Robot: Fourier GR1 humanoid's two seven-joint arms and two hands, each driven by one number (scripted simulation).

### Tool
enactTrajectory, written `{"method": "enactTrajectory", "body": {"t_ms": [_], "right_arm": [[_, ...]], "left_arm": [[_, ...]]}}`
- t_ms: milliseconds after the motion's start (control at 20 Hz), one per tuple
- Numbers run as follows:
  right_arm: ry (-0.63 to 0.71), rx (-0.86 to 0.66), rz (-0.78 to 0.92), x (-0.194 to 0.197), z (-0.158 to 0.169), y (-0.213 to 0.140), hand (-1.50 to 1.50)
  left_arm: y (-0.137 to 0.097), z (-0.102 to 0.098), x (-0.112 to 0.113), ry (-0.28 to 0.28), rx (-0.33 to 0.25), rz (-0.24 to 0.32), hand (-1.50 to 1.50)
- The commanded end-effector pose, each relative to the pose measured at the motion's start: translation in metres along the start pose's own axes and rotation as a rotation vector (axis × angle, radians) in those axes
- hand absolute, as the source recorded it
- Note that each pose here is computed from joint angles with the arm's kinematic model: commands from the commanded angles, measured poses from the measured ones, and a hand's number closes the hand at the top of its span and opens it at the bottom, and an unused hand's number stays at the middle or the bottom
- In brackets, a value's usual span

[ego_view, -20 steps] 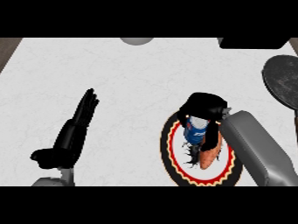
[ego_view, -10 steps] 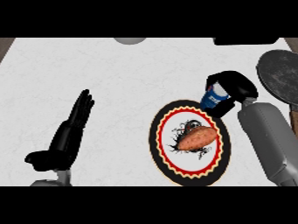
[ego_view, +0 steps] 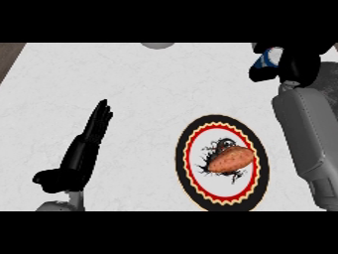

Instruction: Pick the can from the plate and place it in the pan

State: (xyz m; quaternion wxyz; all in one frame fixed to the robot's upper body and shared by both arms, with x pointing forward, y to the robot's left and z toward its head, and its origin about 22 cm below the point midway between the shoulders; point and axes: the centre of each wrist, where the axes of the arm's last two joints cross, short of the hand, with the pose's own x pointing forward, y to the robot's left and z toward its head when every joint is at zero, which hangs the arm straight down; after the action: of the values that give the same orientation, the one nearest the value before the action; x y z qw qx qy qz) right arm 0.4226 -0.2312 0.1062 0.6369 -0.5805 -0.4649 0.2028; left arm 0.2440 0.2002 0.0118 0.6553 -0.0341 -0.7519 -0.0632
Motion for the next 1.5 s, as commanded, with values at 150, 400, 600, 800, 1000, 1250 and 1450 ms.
{"method": "enactTrajectory", "body": {"t_ms": [150,400,600,800,1000,1250,1450], "right_arm": [[0.257,-0.255,-0.149,0.044,-0.003,-0.015,1.50],[0.345,-0.305,-0.231,0.012,-0.026,-0.007,1.50],[0.407,-0.385,-0.203,-0.059,-0.044,0.000,1.50],[0.394,-0.483,-0.136,-0.109,-0.057,-0.006,1.50],[0.413,-0.563,-0.015,-0.142,-0.065,-0.012,1.50],[0.442,-0.685,-0.094,-0.177,-0.072,-0.025,1.50],[0.437,-0.698,-0.072,-0.212,-0.075,-0.041,1.50]], "left_arm": [[-0.006,0.001,-0.003,-0.005,-0.016,-0.014,0.00],[0.012,0.006,-0.001,-0.006,-0.014,0.006,0.00],[0.003,-0.007,0.007,-0.012,0.000,-0.007,0.00],[-0.006,0.003,-0.004,0.006,-0.010,0.000,0.00],[-0.010,-0.001,0.005,-0.005,-0.013,0.017,0.00],[-0.009,0.003,0.002,-0.002,-0.031,0.008,0.00],[0.002,-0.017,0.006,-0.005,-0.032,0.010,0.00]]}}
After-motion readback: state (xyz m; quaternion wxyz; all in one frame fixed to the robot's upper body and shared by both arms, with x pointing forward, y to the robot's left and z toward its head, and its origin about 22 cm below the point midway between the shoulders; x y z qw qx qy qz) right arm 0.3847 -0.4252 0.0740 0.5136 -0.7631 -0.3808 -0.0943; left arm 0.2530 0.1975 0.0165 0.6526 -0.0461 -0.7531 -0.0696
